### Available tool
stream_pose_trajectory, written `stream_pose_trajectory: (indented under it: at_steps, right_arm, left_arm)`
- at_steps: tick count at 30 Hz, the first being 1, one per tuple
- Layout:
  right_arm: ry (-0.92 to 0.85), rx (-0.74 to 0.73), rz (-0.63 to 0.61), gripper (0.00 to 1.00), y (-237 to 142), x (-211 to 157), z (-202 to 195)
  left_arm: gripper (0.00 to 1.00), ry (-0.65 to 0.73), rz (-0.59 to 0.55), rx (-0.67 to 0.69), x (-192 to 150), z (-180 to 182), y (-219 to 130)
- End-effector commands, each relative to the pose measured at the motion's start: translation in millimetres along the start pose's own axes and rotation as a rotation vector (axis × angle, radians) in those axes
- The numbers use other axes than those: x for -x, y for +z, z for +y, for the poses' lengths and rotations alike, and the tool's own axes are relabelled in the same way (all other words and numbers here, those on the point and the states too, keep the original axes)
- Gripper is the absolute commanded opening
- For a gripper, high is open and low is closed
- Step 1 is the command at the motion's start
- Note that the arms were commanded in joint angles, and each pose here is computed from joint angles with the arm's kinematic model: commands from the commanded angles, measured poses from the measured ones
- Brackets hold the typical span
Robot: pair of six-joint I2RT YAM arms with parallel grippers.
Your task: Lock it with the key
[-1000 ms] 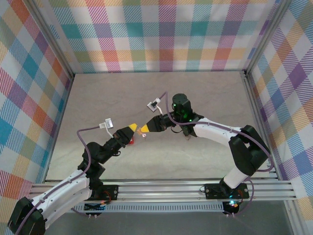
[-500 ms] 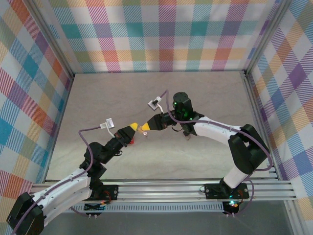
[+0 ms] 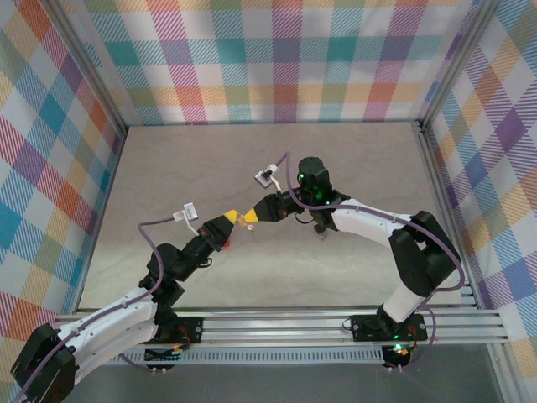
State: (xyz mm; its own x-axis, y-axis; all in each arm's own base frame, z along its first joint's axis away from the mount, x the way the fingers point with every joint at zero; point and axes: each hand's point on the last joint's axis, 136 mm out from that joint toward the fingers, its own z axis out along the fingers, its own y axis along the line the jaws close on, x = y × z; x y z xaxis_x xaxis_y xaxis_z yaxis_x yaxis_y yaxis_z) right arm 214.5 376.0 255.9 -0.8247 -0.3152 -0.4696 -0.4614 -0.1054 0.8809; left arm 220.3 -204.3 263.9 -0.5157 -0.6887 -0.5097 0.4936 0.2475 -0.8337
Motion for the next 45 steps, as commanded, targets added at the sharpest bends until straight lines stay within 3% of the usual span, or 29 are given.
stream_pose_trajectory:
  at_steps: [1,6,14,20,33,38,45]
  right_arm:
    - [-0.158,-0.073,-0.219,0.00,-10.6,58.4,7.6]
    - [-0.161,-0.070,-0.201,0.02,-10.4,52.7,7.2]
    - [-0.170,-0.063,-0.183,0.25,-11.0,44.9,8.7]
    - [-0.181,-0.078,-0.185,0.36,-13.2,39.4,8.1]
    - [-0.215,-0.316,-0.316,0.85,-45.8,27.0,-0.5]
    - [-0.207,-0.395,-0.373,0.99,-64.5,20.8,-7.0]
    - [-0.230,-0.419,-0.483,0.99,-86.6,8.6,-12.6]
  left_arm:
    - [0.00,0.024,0.301,-0.089,-61.5,-16.7,-10.8]
    - [0.00,0.032,0.284,-0.077,-57.5,-16.6,-11.8]
    - [0.00,0.028,0.253,-0.053,-52.3,-12.4,-11.9]
    - [0.00,0.036,0.223,-0.017,-46.5,-6.8,-14.5]
    - [0.00,0.045,0.163,0.075,-34.4,7.8,-15.6]
    - [0.00,0.039,0.149,0.087,-31.3,9.3,-10.8]
    - [0.00,0.008,0.073,0.070,-18.2,5.3,-2.6]
